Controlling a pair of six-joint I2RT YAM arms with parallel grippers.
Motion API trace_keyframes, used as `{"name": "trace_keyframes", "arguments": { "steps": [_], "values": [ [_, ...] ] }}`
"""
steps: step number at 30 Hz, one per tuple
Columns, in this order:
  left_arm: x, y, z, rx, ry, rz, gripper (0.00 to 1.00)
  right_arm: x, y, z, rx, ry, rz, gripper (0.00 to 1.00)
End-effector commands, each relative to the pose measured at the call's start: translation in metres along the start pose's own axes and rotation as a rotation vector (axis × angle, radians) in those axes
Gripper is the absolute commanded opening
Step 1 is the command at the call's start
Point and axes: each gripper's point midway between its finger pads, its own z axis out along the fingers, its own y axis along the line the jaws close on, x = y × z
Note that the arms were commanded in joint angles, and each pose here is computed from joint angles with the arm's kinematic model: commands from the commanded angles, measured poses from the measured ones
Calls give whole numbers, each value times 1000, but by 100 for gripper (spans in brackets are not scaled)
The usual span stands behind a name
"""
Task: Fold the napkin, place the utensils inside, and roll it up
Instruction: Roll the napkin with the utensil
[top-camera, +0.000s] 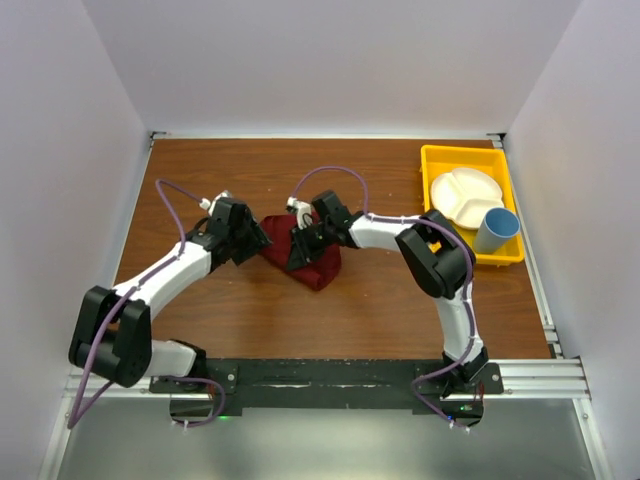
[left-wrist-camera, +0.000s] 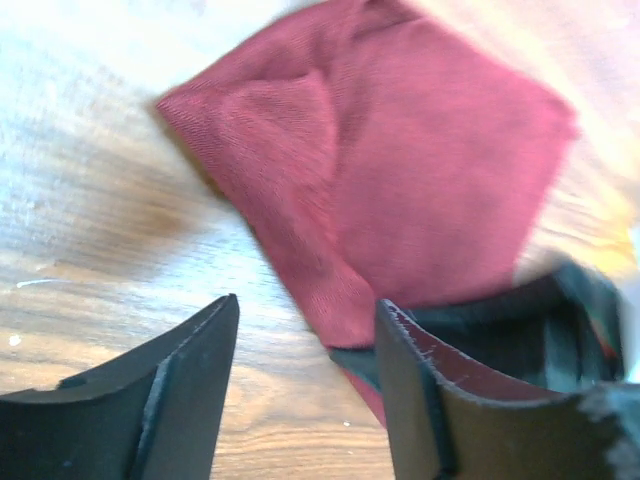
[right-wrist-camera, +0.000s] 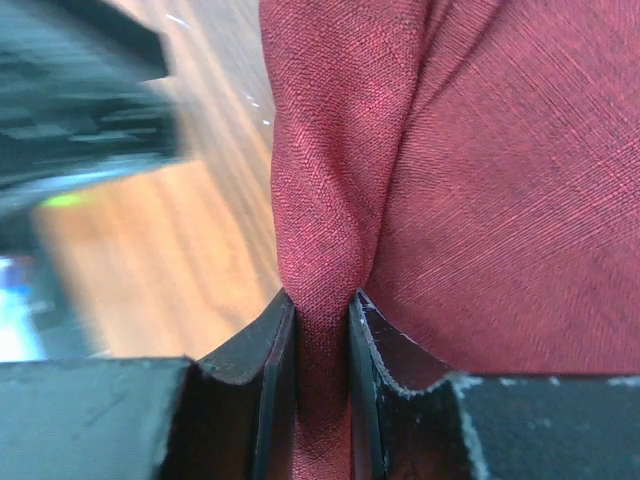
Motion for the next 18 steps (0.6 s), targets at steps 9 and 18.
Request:
{"name": "trace_keyframes", "arguments": {
  "steps": [9,18],
  "values": [
    [18,-33,19,118,61,25,67,58,-13,10,-357,127,556,0],
    [40,-12,50,-34,144,-108,64,50,-14,6,-367,97,558,0]
  ]
}}
